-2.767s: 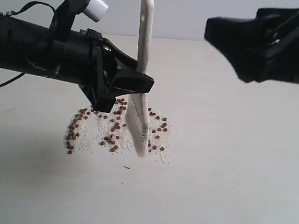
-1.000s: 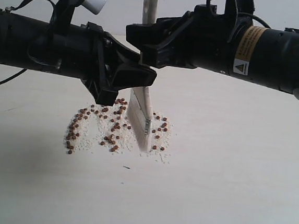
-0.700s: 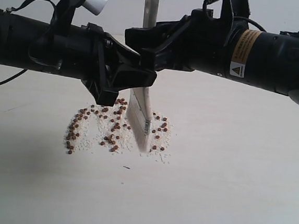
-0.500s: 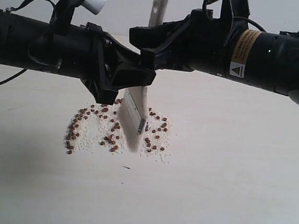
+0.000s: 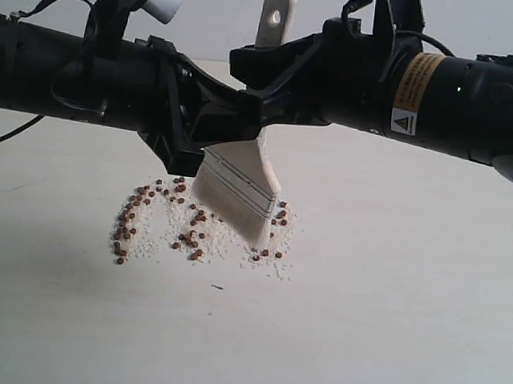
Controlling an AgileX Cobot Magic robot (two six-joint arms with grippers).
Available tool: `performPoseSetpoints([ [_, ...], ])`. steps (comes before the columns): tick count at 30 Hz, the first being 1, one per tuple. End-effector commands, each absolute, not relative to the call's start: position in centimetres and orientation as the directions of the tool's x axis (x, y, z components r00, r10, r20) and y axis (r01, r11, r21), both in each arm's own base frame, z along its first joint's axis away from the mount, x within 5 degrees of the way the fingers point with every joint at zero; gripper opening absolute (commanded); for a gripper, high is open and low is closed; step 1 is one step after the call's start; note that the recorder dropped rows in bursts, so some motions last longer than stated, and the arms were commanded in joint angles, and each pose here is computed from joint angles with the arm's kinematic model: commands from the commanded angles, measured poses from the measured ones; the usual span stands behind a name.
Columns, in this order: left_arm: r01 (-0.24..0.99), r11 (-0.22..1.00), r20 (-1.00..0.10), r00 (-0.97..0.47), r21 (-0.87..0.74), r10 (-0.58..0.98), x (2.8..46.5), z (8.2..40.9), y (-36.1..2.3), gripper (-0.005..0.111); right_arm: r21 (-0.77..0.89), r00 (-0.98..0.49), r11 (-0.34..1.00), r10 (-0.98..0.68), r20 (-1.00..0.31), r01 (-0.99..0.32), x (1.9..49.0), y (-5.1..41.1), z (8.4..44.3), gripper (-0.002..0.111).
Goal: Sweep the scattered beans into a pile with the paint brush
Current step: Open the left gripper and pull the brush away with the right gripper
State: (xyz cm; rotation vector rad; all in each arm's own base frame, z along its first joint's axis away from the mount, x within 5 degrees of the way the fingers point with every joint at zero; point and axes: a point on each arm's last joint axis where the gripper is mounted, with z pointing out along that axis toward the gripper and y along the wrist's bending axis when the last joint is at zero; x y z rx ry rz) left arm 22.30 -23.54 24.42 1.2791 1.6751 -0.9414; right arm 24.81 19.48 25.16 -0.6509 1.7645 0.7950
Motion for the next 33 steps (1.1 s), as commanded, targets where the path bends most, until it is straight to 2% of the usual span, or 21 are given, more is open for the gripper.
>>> performPoseSetpoints([
  [1,0.977,0.185,-0.928,-0.161,-0.103,0.336,22.0,25.0,-23.8,0.000,0.165,-0.307,0.666,-0.101,-0.946,-0.727,25.2,19.1,24.8,0.000],
  [11,0.973,0.196,-0.926,-0.182,-0.121,0.331,22.4,24.2,-24.1,0.002,0.187,-0.347,0.676,-0.108,-0.932,-0.712,25.7,19.4,23.5,0.000],
  [19,0.972,0.198,-0.927,-0.186,-0.125,0.326,22.4,24.2,-24.1,0.044,0.189,-0.346,0.727,-0.071,-0.935,-0.660,26.2,19.0,23.7,0.000],
  [22,0.972,0.198,-0.927,-0.186,-0.125,0.326,22.4,24.2,-24.1,0.051,0.142,-0.330,0.772,-0.092,-0.940,-0.620,26.3,18.3,24.1,0.000],
  [29,0.976,0.184,-0.923,-0.171,-0.113,0.344,22.1,24.4,-23.9,0.052,0.084,-0.244,0.798,-0.081,-0.966,-0.597,25.1,16.9,26.7,0.000],
  [31,0.976,0.180,-0.916,-0.180,-0.122,0.358,21.9,24.5,-23.8,0.047,0.064,-0.204,0.807,-0.071,-0.976,-0.587,24.2,16.2,27.6,0.000],
  [33,0.977,0.174,-0.911,-0.180,-0.122,0.371,21.8,24.6,-23.7,0.034,0.054,-0.179,0.828,-0.056,-0.982,-0.558,23.4,15.2,28.1,0.000],
])
